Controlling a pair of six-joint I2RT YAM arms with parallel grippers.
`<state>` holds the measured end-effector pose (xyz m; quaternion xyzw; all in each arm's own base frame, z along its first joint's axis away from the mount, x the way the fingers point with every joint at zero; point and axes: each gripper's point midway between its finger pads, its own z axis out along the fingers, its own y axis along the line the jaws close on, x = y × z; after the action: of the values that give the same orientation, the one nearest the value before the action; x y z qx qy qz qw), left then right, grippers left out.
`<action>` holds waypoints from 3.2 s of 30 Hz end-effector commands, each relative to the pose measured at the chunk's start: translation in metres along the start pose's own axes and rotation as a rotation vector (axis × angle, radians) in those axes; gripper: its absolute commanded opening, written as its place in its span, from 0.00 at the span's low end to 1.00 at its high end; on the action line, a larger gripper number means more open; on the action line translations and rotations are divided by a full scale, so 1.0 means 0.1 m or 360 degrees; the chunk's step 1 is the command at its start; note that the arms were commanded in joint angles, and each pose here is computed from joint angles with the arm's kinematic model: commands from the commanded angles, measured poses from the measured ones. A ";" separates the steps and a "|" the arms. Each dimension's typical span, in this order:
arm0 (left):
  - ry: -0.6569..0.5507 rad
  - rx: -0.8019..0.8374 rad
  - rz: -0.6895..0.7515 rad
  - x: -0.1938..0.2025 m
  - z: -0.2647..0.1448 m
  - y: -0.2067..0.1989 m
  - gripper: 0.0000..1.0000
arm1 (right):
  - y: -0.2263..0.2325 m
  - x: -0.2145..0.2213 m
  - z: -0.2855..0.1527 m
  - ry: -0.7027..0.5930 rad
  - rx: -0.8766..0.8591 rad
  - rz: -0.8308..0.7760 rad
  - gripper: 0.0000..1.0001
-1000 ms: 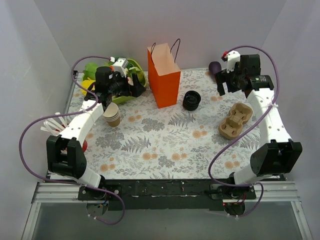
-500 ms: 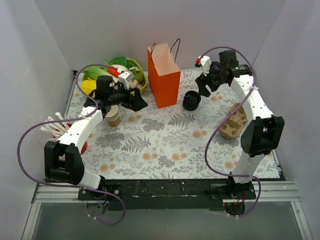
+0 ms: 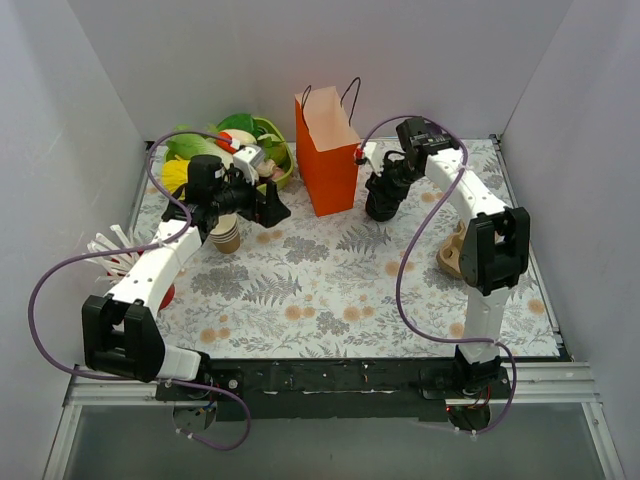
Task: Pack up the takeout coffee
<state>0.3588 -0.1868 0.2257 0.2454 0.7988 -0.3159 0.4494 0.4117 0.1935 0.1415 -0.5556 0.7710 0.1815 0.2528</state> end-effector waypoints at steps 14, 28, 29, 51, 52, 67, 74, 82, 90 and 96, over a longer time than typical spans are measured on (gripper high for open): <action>0.0717 -0.0551 0.0027 0.48 -0.74 0.36 0.81 | 0.45 -0.17 -0.38 -0.0164 0.0060 0.0018 0.58; 0.0854 -0.0748 -0.0001 0.66 -0.56 0.78 0.57 | 0.53 -0.08 -0.35 -0.0141 0.0041 0.0068 0.58; 0.0857 -0.0749 -0.0001 0.64 -0.56 0.79 0.56 | 0.54 -0.07 -0.35 -0.0138 0.0042 0.0070 0.58; 0.0892 -0.0857 0.0005 0.64 -0.59 0.98 0.21 | 0.55 0.01 -0.27 -0.0108 0.0036 0.0094 0.58; 0.0894 -0.0861 0.0008 0.64 -0.60 0.98 0.20 | 0.54 0.01 -0.27 -0.0110 0.0038 0.0093 0.58; 0.0912 -0.0878 0.0030 0.66 -0.59 1.02 0.05 | 0.49 -0.04 -0.25 -0.0123 0.0036 0.0100 0.58; 0.0929 -0.0869 0.0038 0.69 -0.57 1.04 0.00 | 0.47 -0.05 -0.25 -0.0127 0.0042 0.0098 0.58; 0.0872 -0.0936 0.0096 0.46 -0.68 1.05 0.00 | 0.47 -0.04 -0.24 -0.0123 0.0041 0.0106 0.58; 0.0847 -0.0981 0.0177 0.21 -0.85 1.02 0.00 | 0.48 -0.01 -0.19 -0.0112 0.0026 0.0116 0.58; 0.0873 -0.0969 0.0151 0.31 -0.82 1.02 0.00 | 0.45 -0.03 -0.18 -0.0121 0.0029 0.0115 0.58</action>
<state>0.3717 -0.0594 0.1899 0.2140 0.9376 0.0268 0.2728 0.3536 0.1925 0.1443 -0.5189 0.7911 0.2008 0.2541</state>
